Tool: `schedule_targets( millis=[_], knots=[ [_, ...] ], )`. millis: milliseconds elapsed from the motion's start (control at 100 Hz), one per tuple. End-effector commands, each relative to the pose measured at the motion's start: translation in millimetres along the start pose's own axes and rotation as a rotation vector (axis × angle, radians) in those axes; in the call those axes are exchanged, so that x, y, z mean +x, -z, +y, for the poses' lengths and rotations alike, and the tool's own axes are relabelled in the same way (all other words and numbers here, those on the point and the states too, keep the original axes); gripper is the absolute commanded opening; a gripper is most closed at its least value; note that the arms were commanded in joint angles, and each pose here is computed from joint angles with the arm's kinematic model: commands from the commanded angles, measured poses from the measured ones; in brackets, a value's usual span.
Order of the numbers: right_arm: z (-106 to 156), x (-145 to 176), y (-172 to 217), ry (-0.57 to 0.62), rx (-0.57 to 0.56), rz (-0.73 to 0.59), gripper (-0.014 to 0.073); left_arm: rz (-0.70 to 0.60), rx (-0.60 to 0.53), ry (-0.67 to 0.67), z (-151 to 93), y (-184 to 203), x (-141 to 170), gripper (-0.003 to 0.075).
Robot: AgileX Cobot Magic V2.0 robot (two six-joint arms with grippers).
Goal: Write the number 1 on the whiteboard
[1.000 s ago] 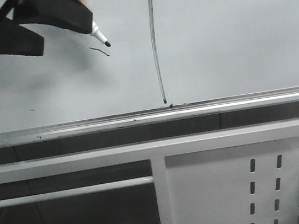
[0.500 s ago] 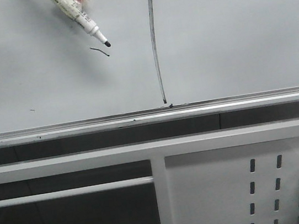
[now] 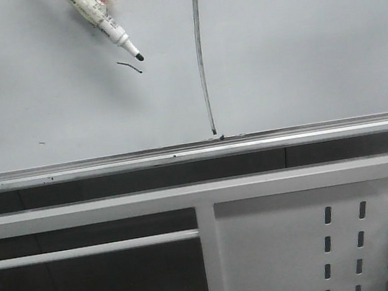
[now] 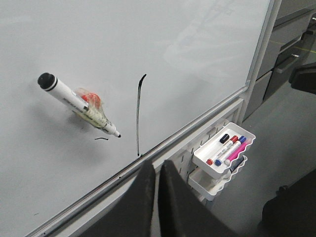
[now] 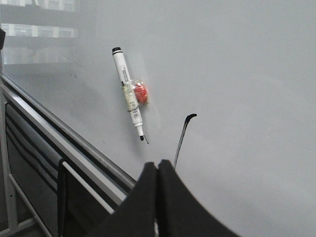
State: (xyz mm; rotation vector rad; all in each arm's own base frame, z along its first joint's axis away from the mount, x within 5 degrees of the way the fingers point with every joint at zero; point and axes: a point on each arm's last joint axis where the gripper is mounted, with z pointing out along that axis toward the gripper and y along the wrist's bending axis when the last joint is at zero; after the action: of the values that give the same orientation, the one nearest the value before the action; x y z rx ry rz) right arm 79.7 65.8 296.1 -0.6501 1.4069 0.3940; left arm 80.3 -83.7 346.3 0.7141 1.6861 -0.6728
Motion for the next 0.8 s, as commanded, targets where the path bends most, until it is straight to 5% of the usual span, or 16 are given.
schedule_targets(
  millis=[0, 210, 360, 540, 690, 790],
  knots=[
    [-7, -11, -1, -0.004, 0.063, -0.051, -0.0063, -0.080, -0.021, 0.028, 1, 3, -13, -0.0020],
    [-7, -11, -1, -0.004, 0.063, -0.051, -0.0063, -0.084, -0.012, -0.015, -1, 4, -14, -0.0020],
    [-7, -11, -1, -0.004, 0.061, -0.049, -0.0063, -0.163, -0.144, -0.184, 8, 12, -14, -0.0020],
    [-7, -11, -1, -0.004, 0.061, -0.049, -0.0063, -0.430, -0.426, -0.262, 21, 48, 8, -0.0020],
    [-7, -11, -1, -0.004, 0.060, -0.048, -0.0063, -0.492, -0.617, -0.211, 30, 57, 59, -0.0020],
    [-7, -11, -1, -0.004, 0.060, -0.048, -0.0063, -0.479, -0.643, -0.031, 35, 53, 93, -0.0020]
  ],
)
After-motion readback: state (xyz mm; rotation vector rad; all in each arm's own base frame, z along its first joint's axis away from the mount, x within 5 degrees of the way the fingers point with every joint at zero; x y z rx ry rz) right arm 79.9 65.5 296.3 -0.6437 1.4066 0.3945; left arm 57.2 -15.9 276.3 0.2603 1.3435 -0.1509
